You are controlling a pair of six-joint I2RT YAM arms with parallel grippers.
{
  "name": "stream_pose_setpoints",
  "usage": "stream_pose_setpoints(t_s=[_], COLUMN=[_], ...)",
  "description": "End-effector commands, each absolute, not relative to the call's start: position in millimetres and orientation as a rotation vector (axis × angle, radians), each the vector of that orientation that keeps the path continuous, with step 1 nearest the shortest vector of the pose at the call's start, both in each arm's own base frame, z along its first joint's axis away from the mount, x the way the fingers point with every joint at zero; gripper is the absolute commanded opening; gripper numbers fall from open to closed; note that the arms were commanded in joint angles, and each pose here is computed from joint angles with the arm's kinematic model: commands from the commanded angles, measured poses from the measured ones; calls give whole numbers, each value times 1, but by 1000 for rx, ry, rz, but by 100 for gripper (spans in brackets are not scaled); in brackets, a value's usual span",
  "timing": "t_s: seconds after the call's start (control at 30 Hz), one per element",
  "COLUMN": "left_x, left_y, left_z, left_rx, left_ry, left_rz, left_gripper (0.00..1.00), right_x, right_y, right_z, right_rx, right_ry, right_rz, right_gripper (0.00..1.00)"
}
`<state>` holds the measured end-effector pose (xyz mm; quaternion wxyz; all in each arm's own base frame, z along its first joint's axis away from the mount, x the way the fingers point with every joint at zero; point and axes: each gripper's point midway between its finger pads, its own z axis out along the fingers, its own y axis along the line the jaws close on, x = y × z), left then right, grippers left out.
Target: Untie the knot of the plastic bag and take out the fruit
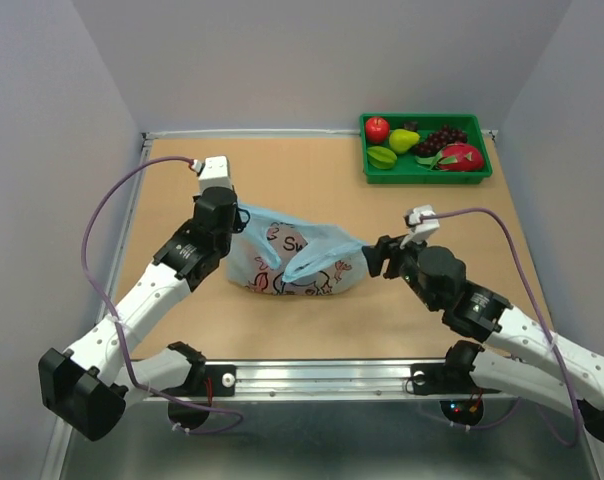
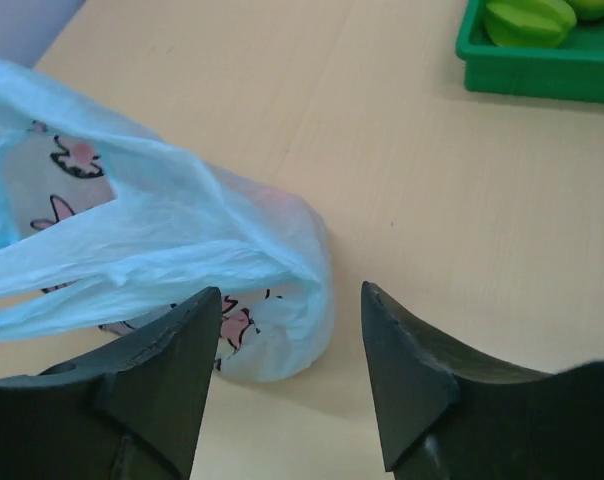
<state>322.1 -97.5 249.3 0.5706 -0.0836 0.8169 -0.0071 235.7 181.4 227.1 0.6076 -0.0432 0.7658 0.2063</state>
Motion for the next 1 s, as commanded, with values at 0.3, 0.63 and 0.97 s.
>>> stream_pose_setpoints(t_s=[0.3,0.63,0.97], left_x=[311,304,307], left_y=[-121,-106,-107], left_z=[235,252,249], left_rx=[72,13,17], left_ry=[1923,1854,1870], left_rz=[-133,-122,-137], left_gripper=[0,0,0], right_x=[261,305,304], right_y=[285,314,313], right_z=[284,265,257], right_rx=[-676,-722,-750], right_ry=[1815,1861,1868], right_rz=[481,323,305], right_gripper=[77,78,80])
